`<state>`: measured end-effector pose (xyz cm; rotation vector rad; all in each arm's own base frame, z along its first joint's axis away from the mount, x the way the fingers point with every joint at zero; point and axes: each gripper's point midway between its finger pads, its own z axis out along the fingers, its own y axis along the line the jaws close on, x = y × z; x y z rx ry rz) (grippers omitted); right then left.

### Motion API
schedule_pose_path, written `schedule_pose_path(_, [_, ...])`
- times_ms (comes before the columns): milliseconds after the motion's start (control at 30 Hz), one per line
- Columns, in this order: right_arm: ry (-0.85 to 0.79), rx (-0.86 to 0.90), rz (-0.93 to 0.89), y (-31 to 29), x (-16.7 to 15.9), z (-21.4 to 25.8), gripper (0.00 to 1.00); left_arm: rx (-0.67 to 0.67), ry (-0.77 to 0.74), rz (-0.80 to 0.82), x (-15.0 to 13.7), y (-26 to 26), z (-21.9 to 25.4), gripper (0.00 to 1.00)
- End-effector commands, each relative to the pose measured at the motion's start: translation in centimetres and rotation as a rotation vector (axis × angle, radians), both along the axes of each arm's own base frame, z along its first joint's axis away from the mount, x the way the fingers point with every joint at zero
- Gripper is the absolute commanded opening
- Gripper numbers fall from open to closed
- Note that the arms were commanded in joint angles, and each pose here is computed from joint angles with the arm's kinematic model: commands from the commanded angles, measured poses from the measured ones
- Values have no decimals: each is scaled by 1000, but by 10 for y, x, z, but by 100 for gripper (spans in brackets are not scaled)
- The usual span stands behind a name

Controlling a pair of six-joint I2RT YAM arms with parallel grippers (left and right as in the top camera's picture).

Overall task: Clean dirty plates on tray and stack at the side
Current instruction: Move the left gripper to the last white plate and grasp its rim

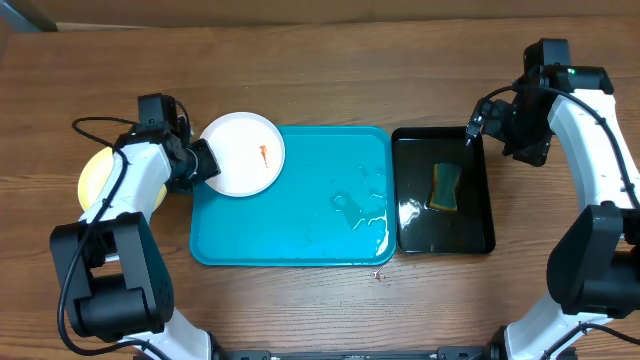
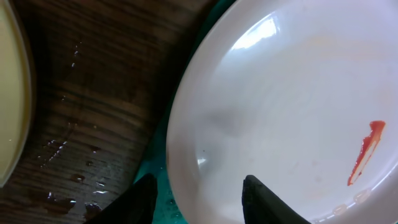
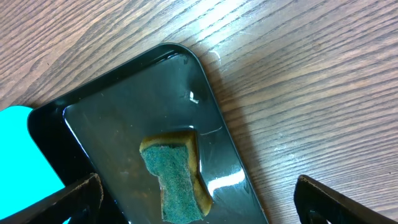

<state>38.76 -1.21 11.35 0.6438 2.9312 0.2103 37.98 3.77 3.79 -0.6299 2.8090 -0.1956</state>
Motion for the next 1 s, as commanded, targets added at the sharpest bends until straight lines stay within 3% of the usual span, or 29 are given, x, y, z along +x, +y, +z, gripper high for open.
schedule_pose_path(0, [-28, 3, 3, 0, 3, 8, 100, 21, 19, -18, -4, 2, -4, 41])
schedule_pose_path(133, [-28, 3, 3, 0, 3, 8, 100, 18, 43, -21, -8, 0, -7, 31])
schedule_pose_path(567, [-28, 3, 3, 0, 3, 8, 100, 34, 107, -40, -16, -5, -25, 34])
schedule_pose_path(967, [-28, 2, 3, 0, 3, 8, 100, -58, 202, -110, -39, -41, -28, 16])
